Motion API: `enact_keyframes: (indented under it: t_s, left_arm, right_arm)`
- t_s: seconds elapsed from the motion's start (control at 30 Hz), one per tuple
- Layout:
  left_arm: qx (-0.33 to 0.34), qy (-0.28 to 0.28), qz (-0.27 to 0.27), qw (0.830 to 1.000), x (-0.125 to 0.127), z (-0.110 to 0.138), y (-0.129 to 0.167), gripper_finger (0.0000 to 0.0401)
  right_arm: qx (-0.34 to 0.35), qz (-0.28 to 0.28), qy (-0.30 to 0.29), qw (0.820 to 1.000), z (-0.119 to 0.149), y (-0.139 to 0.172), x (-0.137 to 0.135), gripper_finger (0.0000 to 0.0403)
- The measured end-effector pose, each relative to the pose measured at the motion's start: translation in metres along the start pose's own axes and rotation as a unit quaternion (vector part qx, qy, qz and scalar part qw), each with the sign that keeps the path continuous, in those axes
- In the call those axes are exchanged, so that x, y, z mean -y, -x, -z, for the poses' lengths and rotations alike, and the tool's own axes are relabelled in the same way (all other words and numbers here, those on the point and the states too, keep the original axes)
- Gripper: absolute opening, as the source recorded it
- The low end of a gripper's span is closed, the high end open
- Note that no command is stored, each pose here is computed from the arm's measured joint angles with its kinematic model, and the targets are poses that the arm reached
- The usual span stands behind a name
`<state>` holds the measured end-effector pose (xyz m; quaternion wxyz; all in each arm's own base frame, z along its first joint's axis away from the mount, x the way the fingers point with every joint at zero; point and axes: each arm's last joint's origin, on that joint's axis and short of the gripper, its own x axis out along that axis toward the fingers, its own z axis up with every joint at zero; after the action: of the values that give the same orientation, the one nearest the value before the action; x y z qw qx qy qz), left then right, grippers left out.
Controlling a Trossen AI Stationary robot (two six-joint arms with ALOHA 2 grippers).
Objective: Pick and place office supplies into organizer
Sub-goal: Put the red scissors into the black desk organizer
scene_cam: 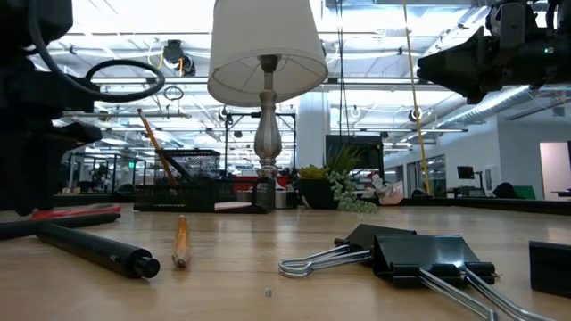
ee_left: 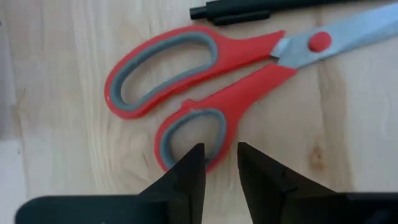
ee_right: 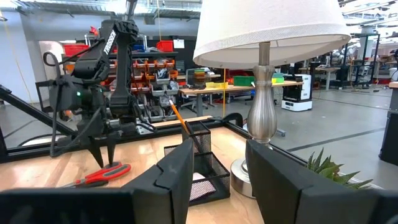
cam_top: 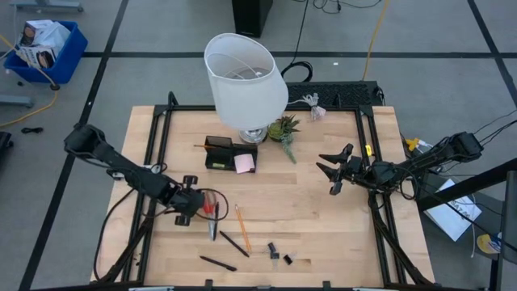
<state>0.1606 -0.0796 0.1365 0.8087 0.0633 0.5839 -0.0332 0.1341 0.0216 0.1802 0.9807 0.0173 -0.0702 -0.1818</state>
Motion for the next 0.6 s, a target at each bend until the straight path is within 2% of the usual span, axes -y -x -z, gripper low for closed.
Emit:
enact_keyframes:
  t_s: [0.2, 0.43, 0.6]
  left_arm:
    - [0.002, -0.02, 0.0, 1.0, -0.001, -0.002, -0.003, 0.0097]
    - [0.019, 0.008, -0.006, 1.0, -0.008, -0.007, -0.004, 0.0097]
    - [0.034, 0.016, 0.016, 0.999, -0.009, -0.012, -0.005, 0.0097]
  right_arm:
    - [0.0, 0.0, 0.0, 1.0, 0.0, 0.0, 0.0, 0.0141]
    - [0.0, 0.0, 0.0, 1.0, 0.0, 0.0, 0.0, 0.0141]
    - [0.0, 0.0, 0.0, 1.0, 0.0, 0.0, 0.0, 0.0141]
